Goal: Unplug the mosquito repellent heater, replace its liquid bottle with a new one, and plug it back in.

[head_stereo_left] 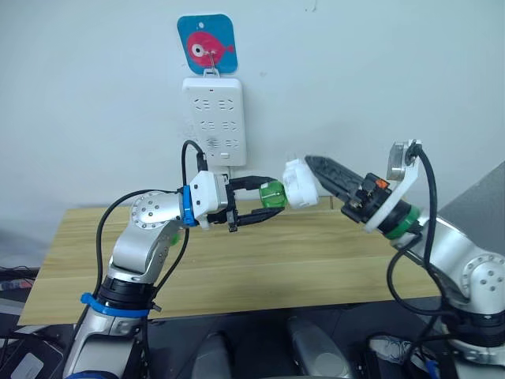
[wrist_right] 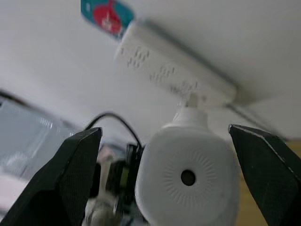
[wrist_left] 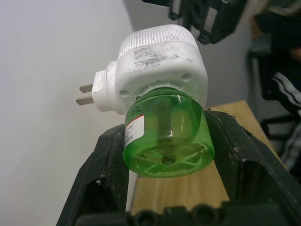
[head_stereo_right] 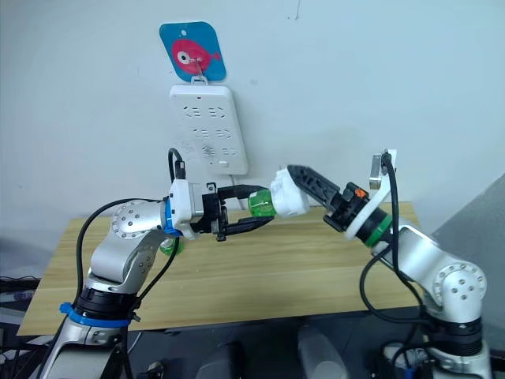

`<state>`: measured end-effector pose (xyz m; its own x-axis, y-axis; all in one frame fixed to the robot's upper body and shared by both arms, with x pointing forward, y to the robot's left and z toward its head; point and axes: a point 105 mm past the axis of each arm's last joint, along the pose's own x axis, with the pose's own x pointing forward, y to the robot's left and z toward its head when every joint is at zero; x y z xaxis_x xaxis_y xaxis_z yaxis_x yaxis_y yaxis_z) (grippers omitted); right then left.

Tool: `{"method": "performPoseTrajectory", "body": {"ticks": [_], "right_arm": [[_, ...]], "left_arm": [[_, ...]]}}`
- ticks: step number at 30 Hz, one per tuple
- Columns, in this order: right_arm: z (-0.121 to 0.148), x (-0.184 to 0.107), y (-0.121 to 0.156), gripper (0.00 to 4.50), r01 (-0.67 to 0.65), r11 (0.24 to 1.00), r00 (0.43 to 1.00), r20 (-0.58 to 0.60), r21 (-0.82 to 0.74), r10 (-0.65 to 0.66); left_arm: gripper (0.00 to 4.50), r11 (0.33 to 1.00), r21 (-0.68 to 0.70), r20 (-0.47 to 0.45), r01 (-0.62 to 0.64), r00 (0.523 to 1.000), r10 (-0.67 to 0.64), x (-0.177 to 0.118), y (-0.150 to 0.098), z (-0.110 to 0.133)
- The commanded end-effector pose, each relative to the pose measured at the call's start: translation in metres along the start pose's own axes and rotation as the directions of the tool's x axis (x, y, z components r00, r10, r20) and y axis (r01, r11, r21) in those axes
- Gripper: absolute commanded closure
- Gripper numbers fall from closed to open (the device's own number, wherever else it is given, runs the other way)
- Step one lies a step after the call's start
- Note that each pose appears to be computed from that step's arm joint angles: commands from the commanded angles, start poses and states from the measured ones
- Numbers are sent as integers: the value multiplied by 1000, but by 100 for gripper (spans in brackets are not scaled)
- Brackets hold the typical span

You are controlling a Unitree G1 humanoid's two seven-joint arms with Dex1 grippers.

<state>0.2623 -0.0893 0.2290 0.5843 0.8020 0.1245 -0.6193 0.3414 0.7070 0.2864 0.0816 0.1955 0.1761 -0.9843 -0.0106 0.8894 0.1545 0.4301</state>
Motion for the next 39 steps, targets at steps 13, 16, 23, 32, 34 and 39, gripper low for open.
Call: {"method": "performPoseTrajectory", "body": {"ticks": [13, 16, 23, 32, 34, 39], "right_arm": [[-13, -29, -13, 0, -95, 994, 937, -334, 45, 105], [-15, -34, -9, 0, -130, 990, 920, -364, 60, 143], [-30, -27, 1, 0, -193, 977, 896, -389, 88, 212], [-40, -19, 2, 0, -191, 976, 892, -397, 104, 217], [-43, -17, 6, 0, -213, 971, 886, -397, 110, 239], [-48, -10, 8, 0, -218, 969, 881, -404, 118, 248]], "left_arm": [[224, 964, 187, -25, 187, 982, -186, -9, -31, 5], [224, 964, 189, -27, 186, 982, -184, -10, -33, 4], [224, 967, 187, -9, 175, 984, -177, -7, -33, 4], [224, 967, 175, -5, 185, 982, -187, -8, -35, -2], [224, 966, 178, -6, 186, 982, -188, -7, -35, -4], [224, 965, 187, -3, 185, 982, -188, -6, -36, -5]]}}
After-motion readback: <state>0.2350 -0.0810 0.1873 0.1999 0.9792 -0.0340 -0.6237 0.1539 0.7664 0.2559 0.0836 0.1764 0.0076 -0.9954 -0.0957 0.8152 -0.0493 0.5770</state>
